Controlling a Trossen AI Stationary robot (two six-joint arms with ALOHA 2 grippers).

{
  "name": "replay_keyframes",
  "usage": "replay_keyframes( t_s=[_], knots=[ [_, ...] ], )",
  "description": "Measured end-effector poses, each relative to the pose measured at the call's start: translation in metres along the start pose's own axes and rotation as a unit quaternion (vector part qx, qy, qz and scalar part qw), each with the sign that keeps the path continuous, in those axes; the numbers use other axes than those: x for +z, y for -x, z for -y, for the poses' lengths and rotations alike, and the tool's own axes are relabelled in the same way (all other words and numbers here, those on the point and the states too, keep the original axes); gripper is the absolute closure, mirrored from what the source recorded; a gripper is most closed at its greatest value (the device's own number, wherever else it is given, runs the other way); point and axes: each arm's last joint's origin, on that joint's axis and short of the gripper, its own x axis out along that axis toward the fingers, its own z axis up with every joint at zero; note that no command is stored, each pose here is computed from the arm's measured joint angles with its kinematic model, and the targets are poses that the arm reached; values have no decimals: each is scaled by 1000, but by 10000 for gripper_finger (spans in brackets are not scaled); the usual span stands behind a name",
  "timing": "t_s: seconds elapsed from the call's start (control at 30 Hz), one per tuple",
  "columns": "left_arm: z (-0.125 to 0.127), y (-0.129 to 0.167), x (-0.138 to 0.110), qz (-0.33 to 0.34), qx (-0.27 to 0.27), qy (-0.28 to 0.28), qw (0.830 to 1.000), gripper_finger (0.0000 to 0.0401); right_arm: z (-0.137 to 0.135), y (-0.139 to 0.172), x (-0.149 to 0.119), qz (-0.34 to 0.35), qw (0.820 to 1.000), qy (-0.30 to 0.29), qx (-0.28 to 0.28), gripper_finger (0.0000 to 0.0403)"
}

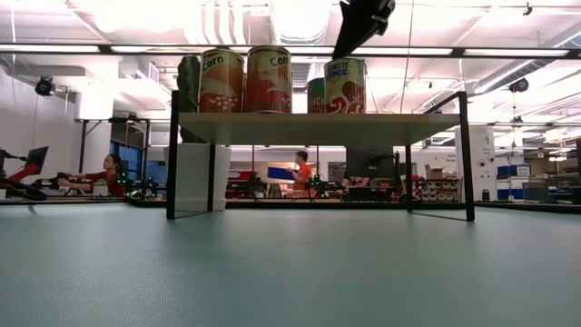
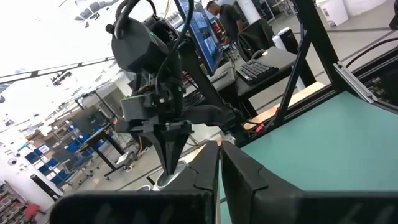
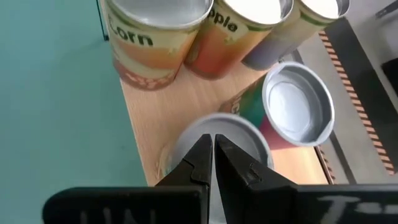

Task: Pick and place cans onto a shelf
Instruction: Put the canned spaghetti sauce on the shelf

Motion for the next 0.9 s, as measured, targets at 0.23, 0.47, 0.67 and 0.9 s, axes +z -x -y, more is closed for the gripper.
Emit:
replay_keyframes(
  t_s=[0.23, 0.47, 0.67, 0.9],
  knots=[
    [0, 0, 0, 0, 0, 0, 1000, 400, 0, -14, 1, -11, 1000, -1, -7, 394],
    [0, 0, 0, 0, 0, 0, 1000, 400, -10, -28, 4, -15, 999, 38, -6, 394],
    [0, 0, 0, 0, 0, 2, 1000, 400, -13, -29, 4, -16, 995, 94, -3, 394],
    [0, 0, 0, 0, 0, 2, 1000, 400, -13, -29, 7, 3, 990, 142, 1, 394]
  ],
)
